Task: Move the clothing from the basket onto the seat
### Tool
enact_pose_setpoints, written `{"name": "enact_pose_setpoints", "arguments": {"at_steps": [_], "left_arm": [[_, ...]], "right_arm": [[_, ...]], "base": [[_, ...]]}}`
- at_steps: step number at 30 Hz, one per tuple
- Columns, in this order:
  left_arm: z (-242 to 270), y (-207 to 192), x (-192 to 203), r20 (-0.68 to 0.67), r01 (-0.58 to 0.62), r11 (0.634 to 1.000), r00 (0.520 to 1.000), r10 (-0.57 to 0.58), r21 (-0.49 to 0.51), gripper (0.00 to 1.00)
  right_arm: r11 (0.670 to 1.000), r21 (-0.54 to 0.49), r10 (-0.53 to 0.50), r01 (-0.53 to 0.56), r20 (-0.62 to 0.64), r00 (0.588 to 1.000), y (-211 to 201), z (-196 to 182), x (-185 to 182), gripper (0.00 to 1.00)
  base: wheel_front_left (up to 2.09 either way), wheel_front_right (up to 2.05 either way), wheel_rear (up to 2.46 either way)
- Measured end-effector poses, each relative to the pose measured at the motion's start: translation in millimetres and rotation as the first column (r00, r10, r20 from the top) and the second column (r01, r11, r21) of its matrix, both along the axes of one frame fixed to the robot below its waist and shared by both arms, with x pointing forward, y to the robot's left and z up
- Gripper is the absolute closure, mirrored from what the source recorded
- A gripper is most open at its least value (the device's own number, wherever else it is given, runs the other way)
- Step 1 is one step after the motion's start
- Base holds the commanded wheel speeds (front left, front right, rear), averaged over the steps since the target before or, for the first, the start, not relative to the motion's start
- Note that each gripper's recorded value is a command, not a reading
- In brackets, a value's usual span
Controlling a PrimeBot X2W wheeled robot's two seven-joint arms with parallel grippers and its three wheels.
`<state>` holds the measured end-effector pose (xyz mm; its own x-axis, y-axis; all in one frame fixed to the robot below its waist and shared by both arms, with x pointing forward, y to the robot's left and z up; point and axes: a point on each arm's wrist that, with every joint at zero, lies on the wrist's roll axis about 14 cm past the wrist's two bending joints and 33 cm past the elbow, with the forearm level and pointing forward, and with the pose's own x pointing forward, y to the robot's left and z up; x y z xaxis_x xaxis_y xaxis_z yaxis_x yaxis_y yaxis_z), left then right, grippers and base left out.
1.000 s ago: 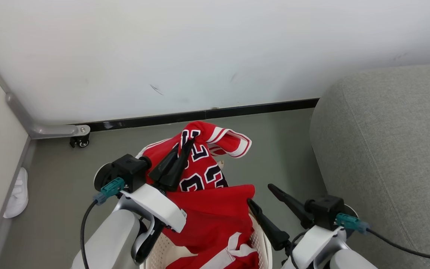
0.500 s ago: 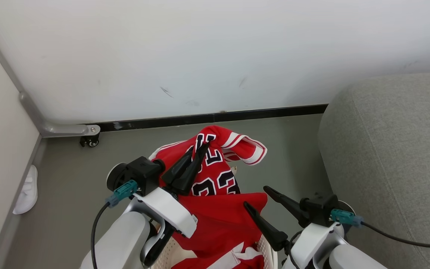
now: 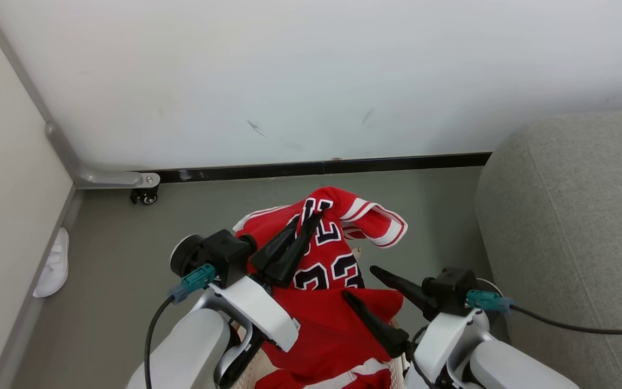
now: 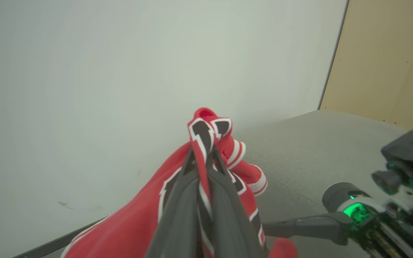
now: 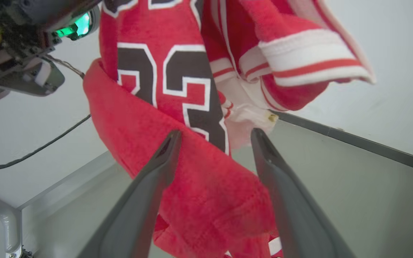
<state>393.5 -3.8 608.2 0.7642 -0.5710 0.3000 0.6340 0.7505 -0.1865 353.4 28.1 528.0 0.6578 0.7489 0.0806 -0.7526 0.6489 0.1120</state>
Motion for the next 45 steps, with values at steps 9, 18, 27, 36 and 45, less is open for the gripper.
{"name": "enact_pose_setpoints", "arguments": {"at_steps": [9,18,27,36,45], "left_arm": [[0.0,-0.7,-3.8,-0.004,0.010,1.000,1.000,-0.010,0.007,1.00],[5.9,0.8,-4.8,0.007,0.011,1.000,1.000,-0.011,0.005,1.00],[5.4,-0.1,-7.5,0.007,0.018,1.000,1.000,-0.018,0.008,1.00],[4.1,1.0,-8.6,-0.009,0.020,1.000,1.000,-0.020,-0.007,1.00],[3.5,4.1,-7.2,-0.013,0.014,1.000,1.000,-0.015,-0.010,1.00]], "right_arm": [[0.996,-0.010,0.093,-0.094,-0.055,0.994,19.8,-12.1,-12.9,0.00],[0.985,-0.014,0.169,-0.172,-0.116,0.979,35.7,-23.6,-23.2,0.00],[0.982,-0.008,0.187,-0.189,-0.102,0.977,42.6,-13.4,-12.4,0.00],[0.968,-0.021,0.245,-0.250,-0.138,0.960,55.1,-23.1,-25.2,1.00],[0.966,-0.012,0.254,-0.257,-0.111,0.961,58.8,-10.9,-18.8,1.00]], "base": [[0.00,0.00,0.00],[0.00,0.00,0.00],[0.00,0.00,0.00],[0.00,0.00,0.00],[0.00,0.00,0.00]]}}
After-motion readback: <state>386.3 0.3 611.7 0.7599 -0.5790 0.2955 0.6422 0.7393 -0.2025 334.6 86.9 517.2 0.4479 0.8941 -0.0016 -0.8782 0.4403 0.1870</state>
